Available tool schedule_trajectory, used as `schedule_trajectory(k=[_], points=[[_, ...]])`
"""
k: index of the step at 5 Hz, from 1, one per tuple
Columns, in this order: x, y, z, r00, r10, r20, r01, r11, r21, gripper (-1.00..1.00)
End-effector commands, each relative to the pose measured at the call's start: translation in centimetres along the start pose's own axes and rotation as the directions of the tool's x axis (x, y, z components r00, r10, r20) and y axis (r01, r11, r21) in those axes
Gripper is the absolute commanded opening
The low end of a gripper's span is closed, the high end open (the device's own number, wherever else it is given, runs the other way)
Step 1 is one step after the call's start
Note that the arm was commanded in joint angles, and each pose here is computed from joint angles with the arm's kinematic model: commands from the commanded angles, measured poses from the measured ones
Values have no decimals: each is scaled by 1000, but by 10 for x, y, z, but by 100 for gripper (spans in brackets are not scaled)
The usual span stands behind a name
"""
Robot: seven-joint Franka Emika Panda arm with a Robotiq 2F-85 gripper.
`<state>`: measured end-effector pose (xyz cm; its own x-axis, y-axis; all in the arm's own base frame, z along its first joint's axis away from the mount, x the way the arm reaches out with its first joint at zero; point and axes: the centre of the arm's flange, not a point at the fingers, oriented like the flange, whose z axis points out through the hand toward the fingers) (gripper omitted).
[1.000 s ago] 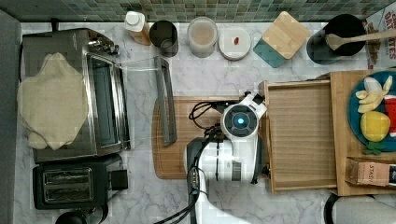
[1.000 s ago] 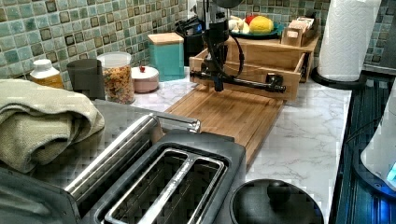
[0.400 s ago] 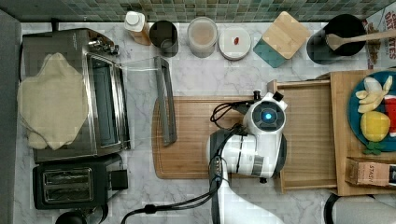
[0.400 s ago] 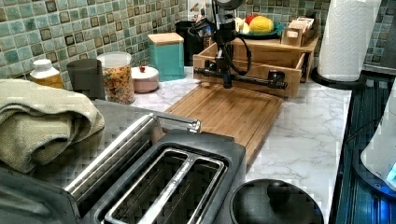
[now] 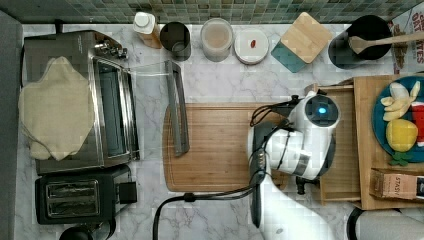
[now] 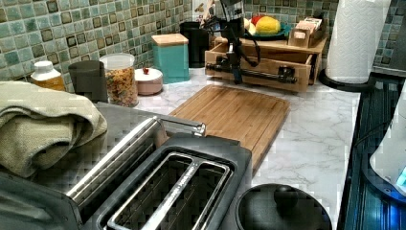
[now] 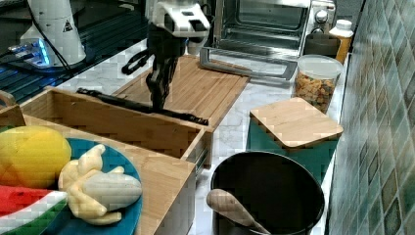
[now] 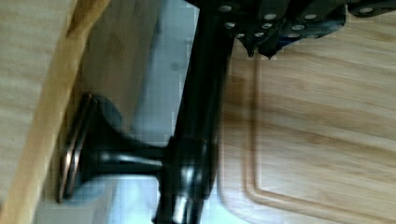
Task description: Close the drawer.
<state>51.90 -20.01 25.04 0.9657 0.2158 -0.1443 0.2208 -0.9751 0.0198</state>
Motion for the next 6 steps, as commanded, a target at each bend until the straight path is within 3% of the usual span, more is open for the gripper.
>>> schedule_trajectory(k=[1, 2, 6], points=[[-86, 201, -88, 931, 256, -262, -324, 909, -263, -100], [-107, 181, -106, 911, 311, -270, -380, 888, -260, -100], [-106, 181, -106, 911, 311, -270, -380, 888, -260, -100]])
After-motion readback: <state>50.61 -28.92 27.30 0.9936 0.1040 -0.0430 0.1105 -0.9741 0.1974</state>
